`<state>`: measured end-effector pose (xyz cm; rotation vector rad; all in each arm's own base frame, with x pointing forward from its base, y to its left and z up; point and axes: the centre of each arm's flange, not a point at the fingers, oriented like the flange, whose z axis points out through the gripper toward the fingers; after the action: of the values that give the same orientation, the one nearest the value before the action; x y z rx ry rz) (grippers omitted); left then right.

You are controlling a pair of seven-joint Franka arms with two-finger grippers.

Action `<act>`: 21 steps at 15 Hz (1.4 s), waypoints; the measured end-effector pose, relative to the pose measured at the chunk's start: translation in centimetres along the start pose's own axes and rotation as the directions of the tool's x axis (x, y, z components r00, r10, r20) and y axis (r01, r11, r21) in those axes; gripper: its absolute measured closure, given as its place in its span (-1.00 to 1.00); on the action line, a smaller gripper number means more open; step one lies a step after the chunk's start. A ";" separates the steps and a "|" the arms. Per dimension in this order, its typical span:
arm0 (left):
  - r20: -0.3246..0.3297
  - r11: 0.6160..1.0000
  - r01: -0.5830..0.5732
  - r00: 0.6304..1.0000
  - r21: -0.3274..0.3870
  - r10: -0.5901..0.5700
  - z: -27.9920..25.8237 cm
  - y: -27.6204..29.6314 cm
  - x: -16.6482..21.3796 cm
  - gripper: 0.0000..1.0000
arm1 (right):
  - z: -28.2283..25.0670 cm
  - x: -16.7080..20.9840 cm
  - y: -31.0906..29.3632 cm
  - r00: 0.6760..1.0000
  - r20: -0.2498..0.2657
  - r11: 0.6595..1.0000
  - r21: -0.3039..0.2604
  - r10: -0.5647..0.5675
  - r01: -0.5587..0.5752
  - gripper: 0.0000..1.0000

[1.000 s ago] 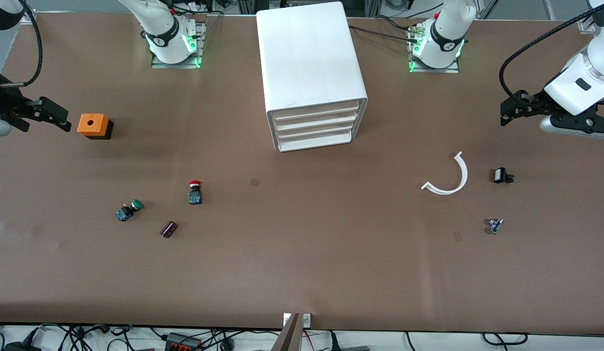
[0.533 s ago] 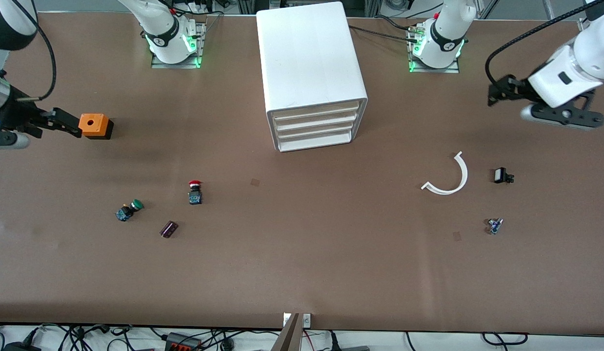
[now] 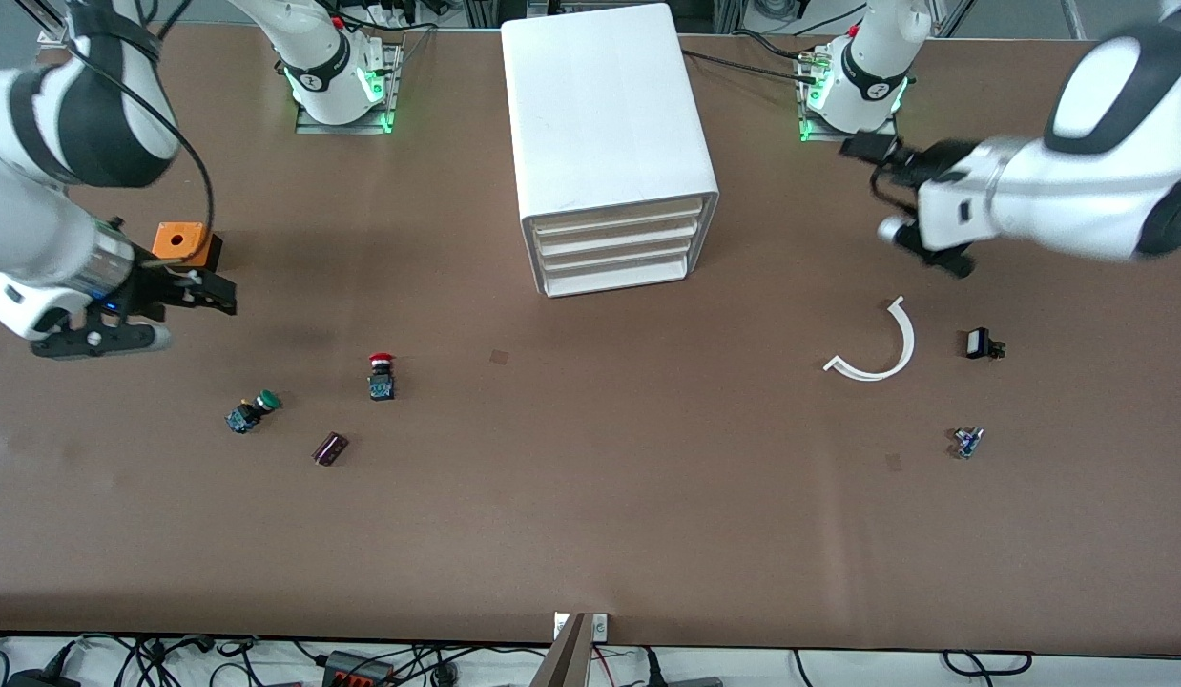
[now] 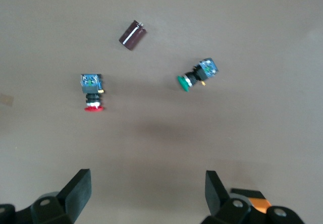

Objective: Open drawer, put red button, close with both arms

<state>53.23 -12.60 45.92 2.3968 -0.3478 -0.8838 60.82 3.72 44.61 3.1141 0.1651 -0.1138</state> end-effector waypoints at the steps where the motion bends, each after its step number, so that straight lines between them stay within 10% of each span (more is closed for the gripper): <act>1: 0.006 0.997 -0.019 1.000 -0.071 0.020 1.3 -1.4 2.7 -1.00 | 1.3 0.7 -0.9 1.000 0.000 1.000 -0.001 0.003 -0.003 -1.00; 7: -0.149 0.918 -0.289 0.955 -0.273 0.256 8.4 -3.3 13.8 -1.00 | 8.5 3.6 -7.5 0.997 -0.009 0.997 -0.008 -0.075 0.075 -1.00; 16: -0.395 0.764 -0.552 0.818 -0.334 0.418 20.7 -2.1 18.1 -0.99 | 17.8 5.5 -11.5 0.994 -0.007 0.993 -0.012 -0.114 0.113 -1.00; 21: -0.447 0.709 -0.576 0.802 -0.406 0.396 25.0 -4.2 17.0 -0.31 | 20.9 5.6 -12.3 0.993 0.007 0.993 -0.013 -0.117 0.117 -1.00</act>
<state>49.62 -26.51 18.96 1.7502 -0.5111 -0.2594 63.57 16.00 23.12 3.0892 0.3474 -0.1231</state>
